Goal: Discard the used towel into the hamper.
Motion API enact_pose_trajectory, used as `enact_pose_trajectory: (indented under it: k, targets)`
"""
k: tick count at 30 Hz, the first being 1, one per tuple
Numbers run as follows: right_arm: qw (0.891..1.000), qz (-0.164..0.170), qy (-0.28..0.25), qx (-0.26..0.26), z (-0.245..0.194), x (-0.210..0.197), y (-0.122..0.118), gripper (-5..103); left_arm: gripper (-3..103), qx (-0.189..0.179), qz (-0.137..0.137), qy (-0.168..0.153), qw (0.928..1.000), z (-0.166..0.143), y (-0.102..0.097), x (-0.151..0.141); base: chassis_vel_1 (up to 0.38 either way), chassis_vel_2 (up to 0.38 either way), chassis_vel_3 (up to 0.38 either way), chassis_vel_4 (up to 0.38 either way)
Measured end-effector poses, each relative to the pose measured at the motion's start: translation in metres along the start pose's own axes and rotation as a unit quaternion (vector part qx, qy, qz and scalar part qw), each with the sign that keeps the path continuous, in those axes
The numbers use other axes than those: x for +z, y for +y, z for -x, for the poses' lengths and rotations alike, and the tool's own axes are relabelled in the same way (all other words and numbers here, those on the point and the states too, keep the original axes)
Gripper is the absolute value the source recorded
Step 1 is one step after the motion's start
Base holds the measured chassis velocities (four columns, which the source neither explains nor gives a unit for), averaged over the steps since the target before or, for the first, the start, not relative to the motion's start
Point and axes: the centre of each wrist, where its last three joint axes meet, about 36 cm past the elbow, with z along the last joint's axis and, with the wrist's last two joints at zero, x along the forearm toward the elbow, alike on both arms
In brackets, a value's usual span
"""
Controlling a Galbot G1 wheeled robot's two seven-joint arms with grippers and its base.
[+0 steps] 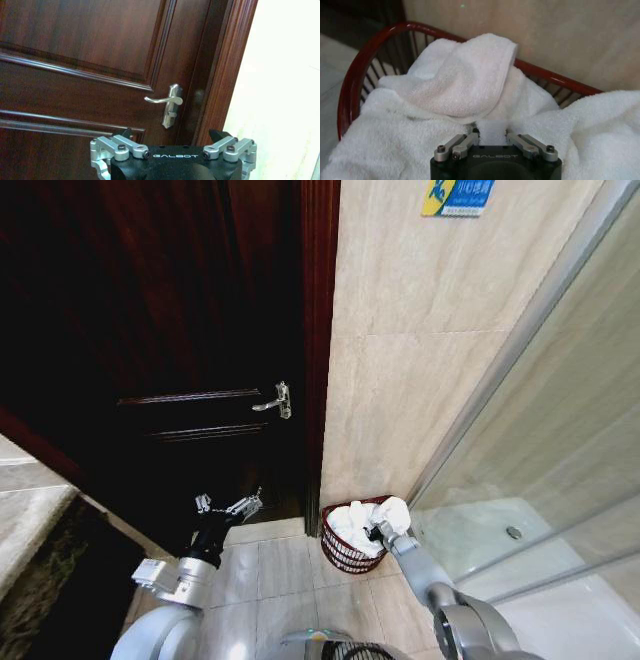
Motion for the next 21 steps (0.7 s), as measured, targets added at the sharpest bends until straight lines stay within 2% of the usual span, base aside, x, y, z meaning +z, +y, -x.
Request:
enact_pose_trajectory:
  k: [5, 21]
  targets:
    - [1.000, 0.024, -0.011, 0.016, -0.001, -0.004, -0.004, 14, 100, 0.000, 0.000, 0.000, 1.0000, 0.000, 0.000, 0.000, 0.000, 0.000, 0.000, 0.000]
    - [1.000, 0.024, 0.005, -0.003, -0.008, 0.009, -0.005, 14, 100, 0.000, 0.000, 0.000, 1.0000, 0.000, 0.000, 0.000, -0.014, 0.012, 0.014, -0.017]
